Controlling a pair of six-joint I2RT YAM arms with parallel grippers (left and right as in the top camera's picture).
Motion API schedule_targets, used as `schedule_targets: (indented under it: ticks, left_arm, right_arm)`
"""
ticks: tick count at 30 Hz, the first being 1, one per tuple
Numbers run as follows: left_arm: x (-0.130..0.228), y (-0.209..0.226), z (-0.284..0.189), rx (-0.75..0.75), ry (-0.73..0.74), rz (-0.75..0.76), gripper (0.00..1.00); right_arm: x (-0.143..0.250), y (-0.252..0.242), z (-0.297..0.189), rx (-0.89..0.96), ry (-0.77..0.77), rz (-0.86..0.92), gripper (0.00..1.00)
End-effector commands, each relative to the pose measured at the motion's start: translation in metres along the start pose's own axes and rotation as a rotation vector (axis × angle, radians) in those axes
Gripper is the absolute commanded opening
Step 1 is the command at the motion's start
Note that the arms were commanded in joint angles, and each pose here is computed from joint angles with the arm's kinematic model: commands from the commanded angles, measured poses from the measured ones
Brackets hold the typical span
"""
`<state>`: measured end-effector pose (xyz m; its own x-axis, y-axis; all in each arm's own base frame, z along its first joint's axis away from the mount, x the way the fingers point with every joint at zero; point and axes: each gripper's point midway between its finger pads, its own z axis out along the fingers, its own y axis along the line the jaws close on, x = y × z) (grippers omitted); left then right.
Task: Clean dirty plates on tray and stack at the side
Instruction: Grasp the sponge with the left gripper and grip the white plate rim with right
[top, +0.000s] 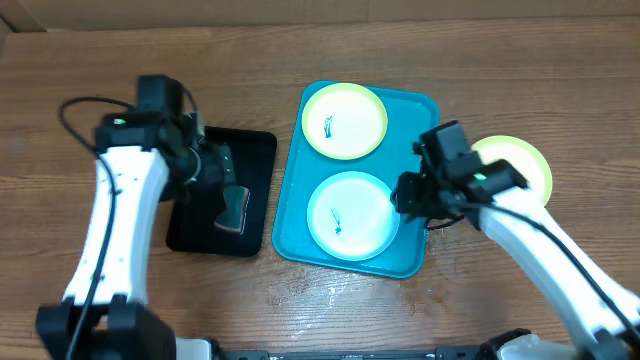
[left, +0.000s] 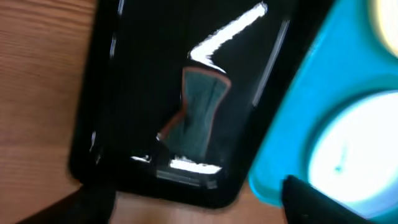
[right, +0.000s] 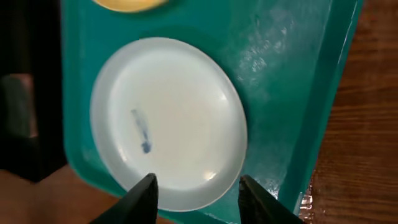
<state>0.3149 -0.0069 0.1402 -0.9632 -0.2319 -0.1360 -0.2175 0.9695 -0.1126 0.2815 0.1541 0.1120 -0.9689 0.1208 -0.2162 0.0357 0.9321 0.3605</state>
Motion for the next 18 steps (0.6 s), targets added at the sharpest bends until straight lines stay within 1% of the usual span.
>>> schedule_targets:
  ticks: [1, 4, 5, 7, 9, 10, 12, 13, 15, 18]
  left_arm:
    - [0.014, 0.005, 0.058, -0.047, 0.090, -0.006, 0.73]
    - [0.016, -0.001, 0.096, -0.052, 0.116, 0.097, 0.57]
    - [0.017, -0.002, 0.108, -0.062, 0.128, 0.120, 0.57]
    - [0.023, -0.002, 0.132, -0.088, 0.172, 0.141, 0.41]
    - [0.029, -0.003, 0.147, -0.099, 0.210, 0.152, 0.30]
    - [0.033, -0.003, 0.154, -0.104, 0.231, 0.155, 0.21]
    - [0.037, -0.002, 0.162, -0.110, 0.255, 0.147, 0.08]
    - [0.038, -0.001, 0.164, -0.113, 0.264, 0.141, 0.04]
    - [0.039, -0.001, 0.164, -0.115, 0.266, 0.137, 0.04]
    - [0.034, -0.003, 0.155, -0.111, 0.253, 0.136, 0.04]
  right_arm:
    - [-0.007, 0.010, -0.035, -0.039, -0.087, -0.044, 0.47]
    - [0.000, 0.008, -0.041, -0.032, -0.076, -0.041, 0.49]
    - [0.003, 0.007, -0.041, -0.028, -0.067, -0.039, 0.49]
    - [0.010, 0.002, -0.039, -0.011, -0.036, -0.031, 0.49]
    - [0.014, 0.000, -0.038, 0.001, -0.015, -0.026, 0.48]
    - [0.015, -0.001, -0.038, 0.004, -0.009, -0.021, 0.48]
    - [0.018, -0.003, -0.036, 0.008, -0.002, -0.012, 0.48]
    - [0.018, -0.004, -0.035, 0.010, 0.000, -0.010, 0.48]
    - [0.018, -0.007, -0.031, 0.023, 0.002, -0.003, 0.48]
    - [0.015, -0.022, -0.024, 0.105, -0.010, 0.083, 0.48]
